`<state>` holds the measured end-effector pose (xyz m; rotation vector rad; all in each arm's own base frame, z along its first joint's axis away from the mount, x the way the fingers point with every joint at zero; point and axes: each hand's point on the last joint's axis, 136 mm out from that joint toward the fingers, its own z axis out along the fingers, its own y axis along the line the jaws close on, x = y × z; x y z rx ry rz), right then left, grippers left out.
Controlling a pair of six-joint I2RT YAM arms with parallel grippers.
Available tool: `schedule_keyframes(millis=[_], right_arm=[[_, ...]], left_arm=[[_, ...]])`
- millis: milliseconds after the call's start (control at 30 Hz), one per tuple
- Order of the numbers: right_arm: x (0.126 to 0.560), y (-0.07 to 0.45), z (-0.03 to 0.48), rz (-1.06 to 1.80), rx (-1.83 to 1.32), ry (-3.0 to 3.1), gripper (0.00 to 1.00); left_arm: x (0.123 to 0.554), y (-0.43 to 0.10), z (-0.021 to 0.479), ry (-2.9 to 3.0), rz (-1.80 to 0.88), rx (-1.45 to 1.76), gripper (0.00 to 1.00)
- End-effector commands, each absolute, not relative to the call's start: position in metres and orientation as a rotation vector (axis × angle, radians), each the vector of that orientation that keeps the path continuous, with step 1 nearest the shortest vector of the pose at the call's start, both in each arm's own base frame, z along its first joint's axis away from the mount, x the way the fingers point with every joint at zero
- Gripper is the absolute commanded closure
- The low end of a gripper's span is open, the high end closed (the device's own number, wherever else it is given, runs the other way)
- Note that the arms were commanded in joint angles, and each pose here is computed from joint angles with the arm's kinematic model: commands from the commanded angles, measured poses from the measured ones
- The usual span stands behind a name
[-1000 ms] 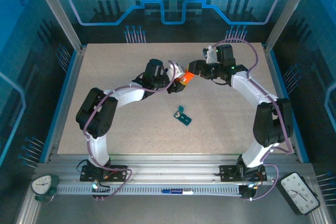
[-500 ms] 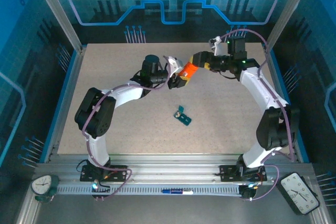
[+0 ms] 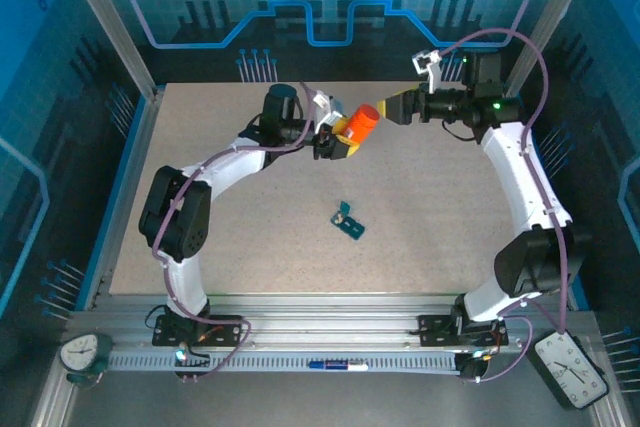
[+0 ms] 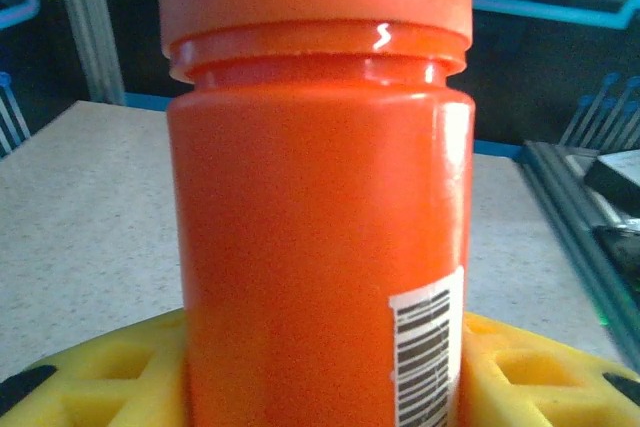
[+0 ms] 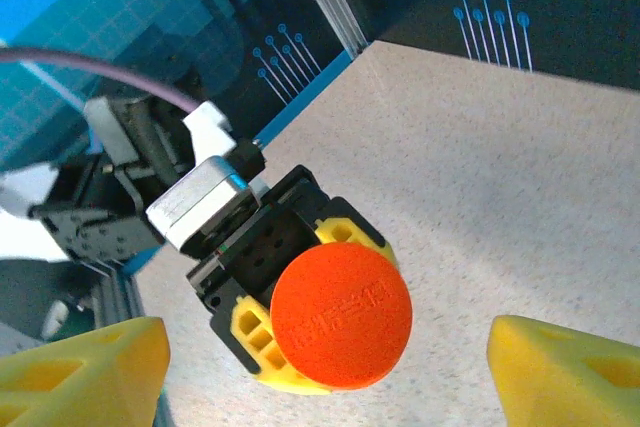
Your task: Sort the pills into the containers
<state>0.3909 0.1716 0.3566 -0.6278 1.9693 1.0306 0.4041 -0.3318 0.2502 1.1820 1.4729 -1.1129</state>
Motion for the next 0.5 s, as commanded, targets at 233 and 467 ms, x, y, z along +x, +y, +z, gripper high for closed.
schedule_keyframes(millis=[233,467], right_arm=[[0.384,0.192,0.329,1.014,-0.865,2.042,0.12],[0.386,0.204,0.319,1.029,-0.900,2.065,0.13]], left_arm=[[0.381,-0.332,0.264,1.474,-1.275,1.259,1.00],[0.380,-0.332,0.263,1.479,-1.291,1.266,1.00]])
